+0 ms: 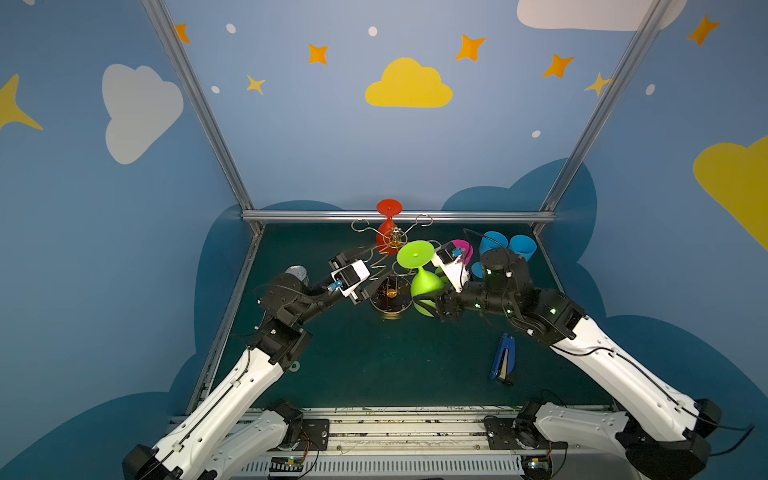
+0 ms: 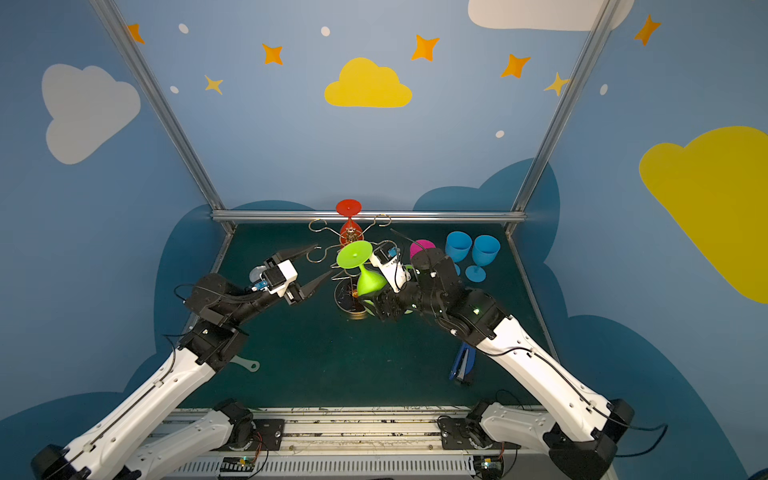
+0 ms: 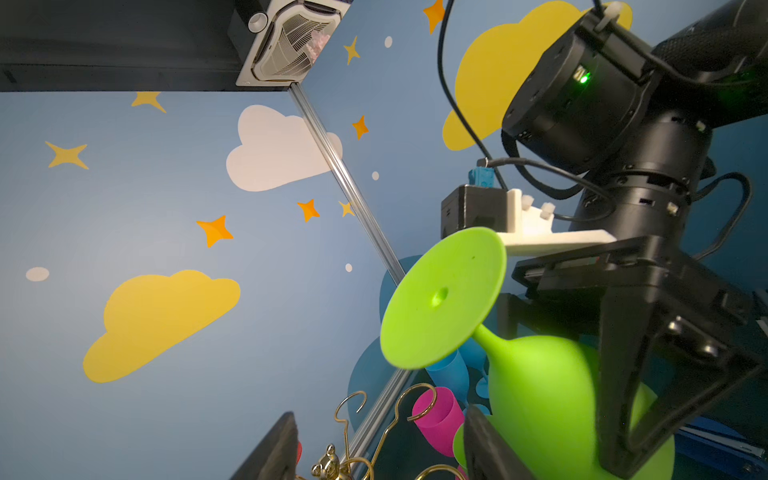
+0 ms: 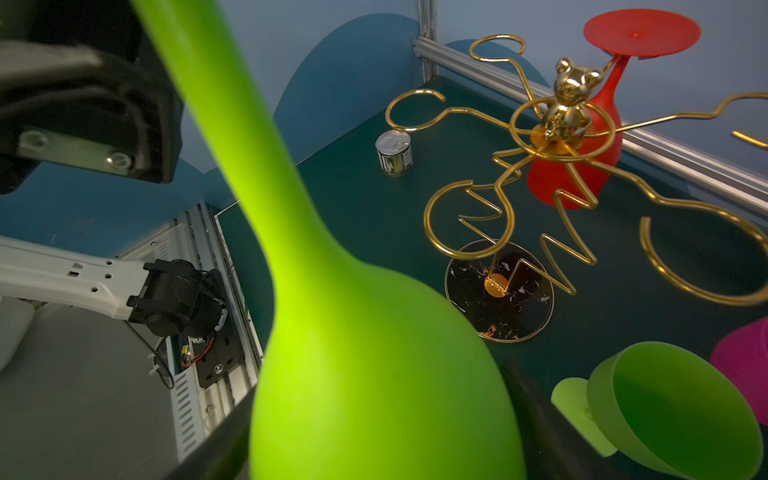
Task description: Take the wine glass off the wine glass rack
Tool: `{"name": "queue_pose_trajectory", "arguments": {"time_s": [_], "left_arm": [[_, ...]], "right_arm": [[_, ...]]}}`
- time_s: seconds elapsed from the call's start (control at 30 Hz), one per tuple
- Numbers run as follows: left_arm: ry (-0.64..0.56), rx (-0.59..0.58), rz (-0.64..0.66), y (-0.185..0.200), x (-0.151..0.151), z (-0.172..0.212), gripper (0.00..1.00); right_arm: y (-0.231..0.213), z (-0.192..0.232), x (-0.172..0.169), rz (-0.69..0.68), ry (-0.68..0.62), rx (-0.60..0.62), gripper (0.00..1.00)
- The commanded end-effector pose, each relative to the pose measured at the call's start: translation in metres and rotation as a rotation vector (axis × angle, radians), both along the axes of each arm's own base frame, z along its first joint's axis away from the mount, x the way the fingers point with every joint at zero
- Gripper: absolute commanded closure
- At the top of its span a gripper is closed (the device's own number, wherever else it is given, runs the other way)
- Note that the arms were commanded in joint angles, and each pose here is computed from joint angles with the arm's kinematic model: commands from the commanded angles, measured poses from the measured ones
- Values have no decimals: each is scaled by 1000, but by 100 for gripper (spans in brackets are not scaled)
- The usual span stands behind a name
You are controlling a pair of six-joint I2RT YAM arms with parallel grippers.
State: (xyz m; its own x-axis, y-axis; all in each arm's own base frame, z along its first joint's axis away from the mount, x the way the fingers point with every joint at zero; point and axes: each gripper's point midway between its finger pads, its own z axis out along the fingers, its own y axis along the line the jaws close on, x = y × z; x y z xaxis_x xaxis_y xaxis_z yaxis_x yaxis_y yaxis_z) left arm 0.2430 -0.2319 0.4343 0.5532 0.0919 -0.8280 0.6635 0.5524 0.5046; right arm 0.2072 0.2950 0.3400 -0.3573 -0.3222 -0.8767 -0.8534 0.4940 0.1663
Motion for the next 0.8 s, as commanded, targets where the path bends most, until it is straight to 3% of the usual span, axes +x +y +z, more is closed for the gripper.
{"name": "queue_pose_trajectory", "arguments": {"time_s": [0.0, 0.33, 0.57, 0.63, 0.77], "left_arm": [[-42, 19, -10, -3, -4, 6, 39], [-29, 20, -31, -6, -8, 5, 49], [-3, 39, -41, -7, -9, 0, 75], [11, 39, -33, -6, -9, -1, 95], [20, 18, -11, -1, -8, -1, 97]], "right_arm": [[11, 15, -8, 44, 0, 36, 80], [34, 1, -14, 95, 49, -1, 80], [41, -1, -15, 109, 61, -6, 77], [41, -1, -15, 107, 60, -3, 72], [38, 4, -12, 81, 44, 15, 49]]}}
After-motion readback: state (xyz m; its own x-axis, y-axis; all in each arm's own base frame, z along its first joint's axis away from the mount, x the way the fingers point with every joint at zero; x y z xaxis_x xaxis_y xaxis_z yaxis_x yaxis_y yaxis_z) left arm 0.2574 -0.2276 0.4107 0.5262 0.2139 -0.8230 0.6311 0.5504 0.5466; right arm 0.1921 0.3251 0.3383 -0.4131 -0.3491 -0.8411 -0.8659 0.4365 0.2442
